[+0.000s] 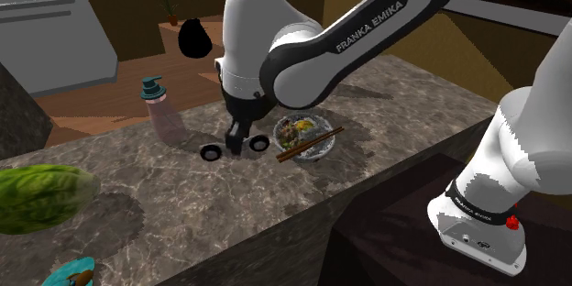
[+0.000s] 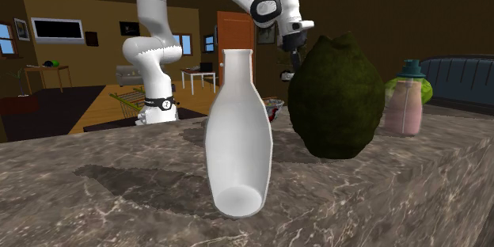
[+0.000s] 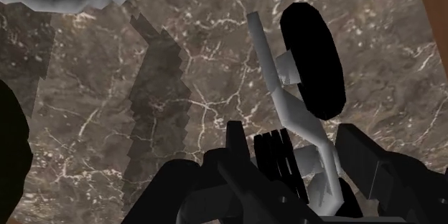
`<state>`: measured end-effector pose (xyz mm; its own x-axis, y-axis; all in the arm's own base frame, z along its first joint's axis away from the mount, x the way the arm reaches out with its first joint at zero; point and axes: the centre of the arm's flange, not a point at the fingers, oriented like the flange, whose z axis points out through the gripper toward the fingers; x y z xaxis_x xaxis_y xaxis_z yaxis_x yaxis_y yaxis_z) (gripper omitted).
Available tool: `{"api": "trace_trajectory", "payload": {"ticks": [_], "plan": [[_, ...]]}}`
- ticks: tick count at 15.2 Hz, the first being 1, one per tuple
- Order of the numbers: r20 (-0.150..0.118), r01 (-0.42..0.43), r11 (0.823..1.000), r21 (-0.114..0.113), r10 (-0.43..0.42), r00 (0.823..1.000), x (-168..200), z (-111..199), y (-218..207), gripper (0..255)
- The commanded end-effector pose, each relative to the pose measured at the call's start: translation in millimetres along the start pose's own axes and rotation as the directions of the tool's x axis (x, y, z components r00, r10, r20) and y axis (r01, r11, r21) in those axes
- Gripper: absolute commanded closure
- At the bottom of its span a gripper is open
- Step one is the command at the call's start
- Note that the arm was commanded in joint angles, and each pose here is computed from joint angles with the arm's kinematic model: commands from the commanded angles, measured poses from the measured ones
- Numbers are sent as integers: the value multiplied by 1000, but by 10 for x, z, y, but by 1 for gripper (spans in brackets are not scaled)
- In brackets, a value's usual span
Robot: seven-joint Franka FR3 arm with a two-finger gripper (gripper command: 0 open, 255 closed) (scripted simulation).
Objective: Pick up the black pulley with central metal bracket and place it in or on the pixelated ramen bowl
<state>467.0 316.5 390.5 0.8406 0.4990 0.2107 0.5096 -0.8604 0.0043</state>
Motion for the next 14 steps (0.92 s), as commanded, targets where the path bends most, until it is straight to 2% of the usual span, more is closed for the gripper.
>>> {"api": "trace_trajectory", "payload": {"ticks": [1,7,14], "plan": [[0,0,1000,0,0,1000,20,-103,-2,255],[0,0,1000,0,0,1000,77,-372,-1,255],[0,0,1000,0,0,1000,-557,-518,654,255]]}}
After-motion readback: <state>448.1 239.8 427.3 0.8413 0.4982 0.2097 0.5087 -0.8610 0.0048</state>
